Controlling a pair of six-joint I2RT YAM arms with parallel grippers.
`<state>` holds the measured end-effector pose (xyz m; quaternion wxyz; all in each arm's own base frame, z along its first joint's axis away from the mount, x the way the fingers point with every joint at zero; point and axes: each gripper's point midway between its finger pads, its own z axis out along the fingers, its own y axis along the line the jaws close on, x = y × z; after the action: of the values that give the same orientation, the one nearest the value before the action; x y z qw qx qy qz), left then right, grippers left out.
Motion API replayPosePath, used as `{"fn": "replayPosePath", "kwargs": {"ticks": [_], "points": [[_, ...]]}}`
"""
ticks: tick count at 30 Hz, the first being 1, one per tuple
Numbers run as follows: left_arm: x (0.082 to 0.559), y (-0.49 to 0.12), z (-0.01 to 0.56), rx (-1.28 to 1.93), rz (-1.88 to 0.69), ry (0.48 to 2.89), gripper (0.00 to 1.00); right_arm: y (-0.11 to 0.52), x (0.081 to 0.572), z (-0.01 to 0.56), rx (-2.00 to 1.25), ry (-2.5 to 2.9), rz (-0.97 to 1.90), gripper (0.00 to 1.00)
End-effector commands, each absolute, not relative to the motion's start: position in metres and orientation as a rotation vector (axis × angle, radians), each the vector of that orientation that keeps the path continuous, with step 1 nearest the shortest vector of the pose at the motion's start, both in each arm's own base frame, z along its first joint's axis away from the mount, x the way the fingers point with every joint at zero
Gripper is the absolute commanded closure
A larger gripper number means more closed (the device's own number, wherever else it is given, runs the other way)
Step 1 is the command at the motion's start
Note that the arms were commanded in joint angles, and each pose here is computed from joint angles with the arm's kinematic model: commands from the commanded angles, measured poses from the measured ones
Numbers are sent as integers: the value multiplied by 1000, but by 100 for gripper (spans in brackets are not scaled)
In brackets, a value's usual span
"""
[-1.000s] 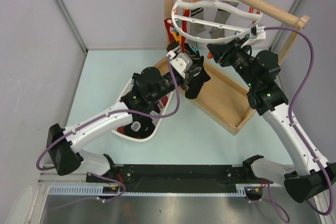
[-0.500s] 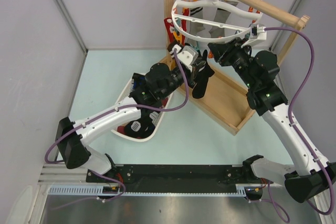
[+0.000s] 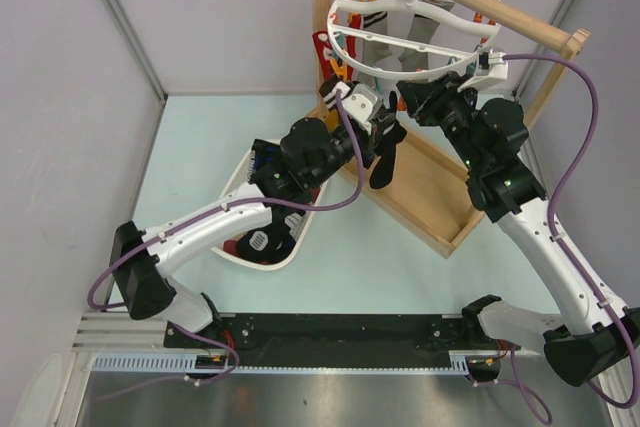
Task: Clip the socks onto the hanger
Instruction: Clamp the sock onto the hanger.
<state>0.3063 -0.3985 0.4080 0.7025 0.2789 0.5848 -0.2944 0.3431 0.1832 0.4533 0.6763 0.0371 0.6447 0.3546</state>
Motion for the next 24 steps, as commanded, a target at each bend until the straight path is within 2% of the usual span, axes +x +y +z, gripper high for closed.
{"fn": "replayPosePath", "kwargs": {"ticks": [1, 24], "points": [[307, -401, 426, 589, -654, 1284, 100, 165, 347, 483, 174, 1354, 754, 100], [296, -408, 435, 620, -654, 1276, 100, 167, 357, 469, 192, 1390, 689, 100]]}}
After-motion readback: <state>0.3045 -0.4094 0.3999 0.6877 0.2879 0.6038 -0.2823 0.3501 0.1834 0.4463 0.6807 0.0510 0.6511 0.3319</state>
